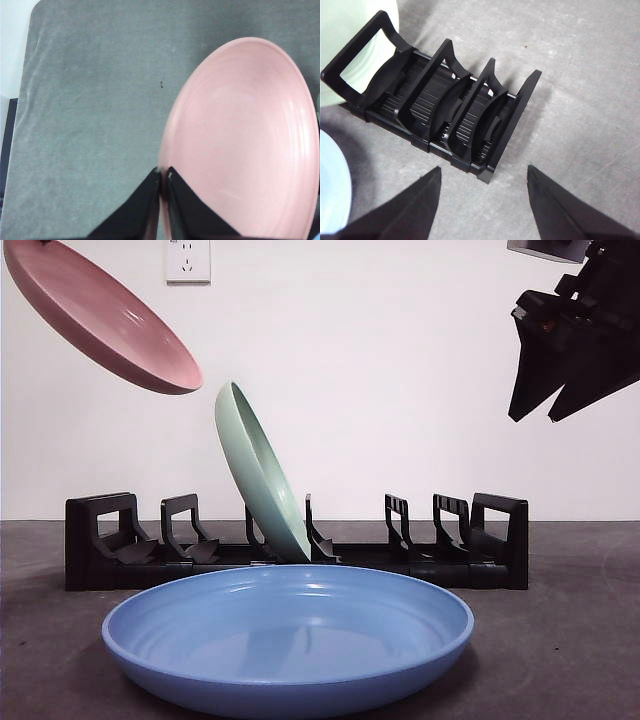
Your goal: Place the plate
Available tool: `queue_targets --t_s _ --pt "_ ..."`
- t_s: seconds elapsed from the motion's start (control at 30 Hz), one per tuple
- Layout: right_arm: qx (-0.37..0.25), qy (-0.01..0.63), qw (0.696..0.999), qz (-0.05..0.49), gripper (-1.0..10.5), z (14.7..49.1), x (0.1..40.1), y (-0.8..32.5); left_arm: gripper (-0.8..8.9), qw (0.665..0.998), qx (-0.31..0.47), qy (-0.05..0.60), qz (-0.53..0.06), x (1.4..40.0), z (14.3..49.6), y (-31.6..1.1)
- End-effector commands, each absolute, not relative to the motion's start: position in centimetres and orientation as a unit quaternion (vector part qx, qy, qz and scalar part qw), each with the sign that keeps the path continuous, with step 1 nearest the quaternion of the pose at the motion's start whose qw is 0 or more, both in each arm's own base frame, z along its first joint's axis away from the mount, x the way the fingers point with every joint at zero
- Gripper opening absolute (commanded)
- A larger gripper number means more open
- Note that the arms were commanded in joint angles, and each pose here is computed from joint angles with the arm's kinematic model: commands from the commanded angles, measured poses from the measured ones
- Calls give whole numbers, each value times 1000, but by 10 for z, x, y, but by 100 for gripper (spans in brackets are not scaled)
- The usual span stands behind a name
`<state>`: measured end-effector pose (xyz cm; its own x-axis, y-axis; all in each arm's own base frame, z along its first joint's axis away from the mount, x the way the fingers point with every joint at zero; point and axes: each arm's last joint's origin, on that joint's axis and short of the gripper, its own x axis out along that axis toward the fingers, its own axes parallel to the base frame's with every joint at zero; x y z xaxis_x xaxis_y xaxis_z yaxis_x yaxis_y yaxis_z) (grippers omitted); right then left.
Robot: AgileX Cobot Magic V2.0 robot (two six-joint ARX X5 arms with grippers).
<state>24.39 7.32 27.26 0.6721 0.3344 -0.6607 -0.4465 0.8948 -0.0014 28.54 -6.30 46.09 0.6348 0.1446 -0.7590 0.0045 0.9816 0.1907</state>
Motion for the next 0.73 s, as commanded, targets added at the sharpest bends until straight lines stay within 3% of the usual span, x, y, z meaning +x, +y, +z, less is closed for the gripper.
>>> queue_targets --t_s 0.03,0.37,0.73 --pt "-76 343 911 216 273 275 245 75 11 893 83 441 32 274 463 -61" --pt "-76 343 911 216 273 275 245 75 12 867 93 488 33 231 435 -49" --pt "-76 346 910 216 273 274 245 75 11 844 49 531 -51 178 403 -42"
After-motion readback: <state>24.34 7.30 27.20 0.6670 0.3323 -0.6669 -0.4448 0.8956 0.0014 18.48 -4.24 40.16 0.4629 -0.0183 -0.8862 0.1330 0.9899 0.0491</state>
